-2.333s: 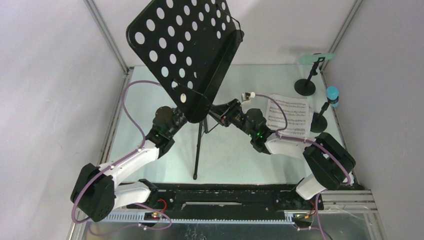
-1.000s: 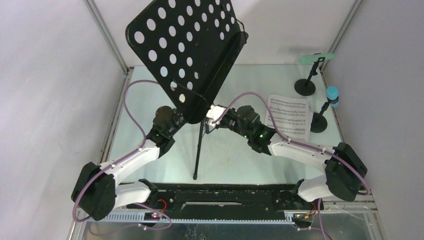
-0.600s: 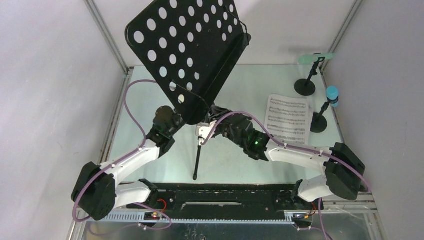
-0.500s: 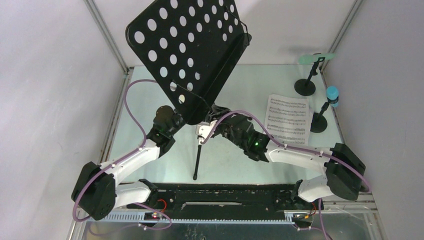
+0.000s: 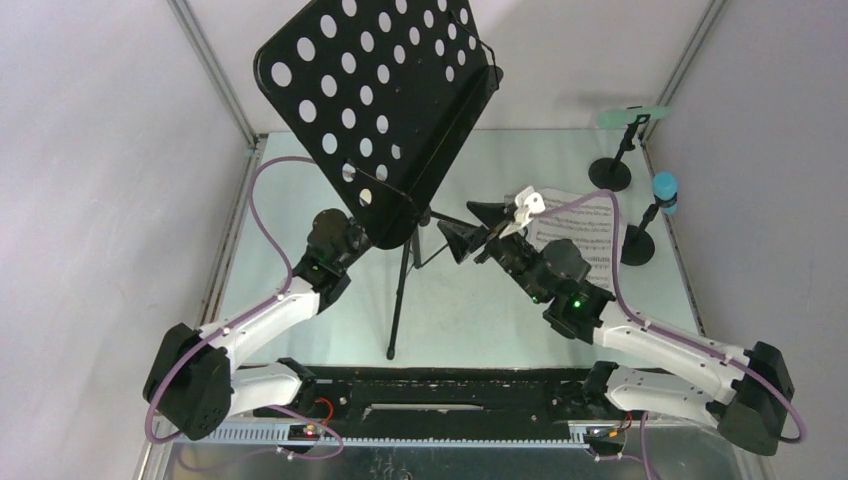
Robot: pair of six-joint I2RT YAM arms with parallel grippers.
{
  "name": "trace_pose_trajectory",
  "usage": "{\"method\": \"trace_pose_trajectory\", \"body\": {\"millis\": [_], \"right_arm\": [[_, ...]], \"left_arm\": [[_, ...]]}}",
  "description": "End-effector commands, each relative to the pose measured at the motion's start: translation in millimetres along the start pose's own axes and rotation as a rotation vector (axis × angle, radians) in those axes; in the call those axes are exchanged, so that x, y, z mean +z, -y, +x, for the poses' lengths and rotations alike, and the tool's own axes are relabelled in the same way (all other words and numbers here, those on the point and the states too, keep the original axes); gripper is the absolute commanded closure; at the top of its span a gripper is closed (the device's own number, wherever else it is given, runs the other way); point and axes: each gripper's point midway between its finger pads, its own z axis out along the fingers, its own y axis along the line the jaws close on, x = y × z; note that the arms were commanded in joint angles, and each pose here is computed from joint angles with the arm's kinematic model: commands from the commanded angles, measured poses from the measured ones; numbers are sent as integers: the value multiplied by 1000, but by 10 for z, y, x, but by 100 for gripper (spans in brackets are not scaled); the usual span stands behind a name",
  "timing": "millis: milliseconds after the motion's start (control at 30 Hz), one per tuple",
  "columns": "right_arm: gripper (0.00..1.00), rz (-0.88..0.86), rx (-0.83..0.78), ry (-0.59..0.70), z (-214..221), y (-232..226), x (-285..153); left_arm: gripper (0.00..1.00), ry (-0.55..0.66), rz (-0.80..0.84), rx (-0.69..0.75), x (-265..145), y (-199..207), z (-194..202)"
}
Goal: Pack up the instrument practice props
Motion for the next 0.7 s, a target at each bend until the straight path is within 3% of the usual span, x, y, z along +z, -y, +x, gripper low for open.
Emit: {"method": "trace_pose_trajectory", "body": {"millis": [0,133,333,467,667], "right_arm": [[25,177,704,-146,470,130,-31],[24,160,1035,-181,516,94,48],[24,219,1344,-223,701,51,161],[24,235,1462,-216,796,28,237],[28,258,1517,-205,914,55,330]], "left_arm": [[100,-235,64,-128,-79,207,620],[100,-239,66,-128,-85,211,627],[100,-245,64,-128,-93,210,646],[100,-247,61,-127,-92,202,646],[100,-247,67,-130,-87,215,641]]}}
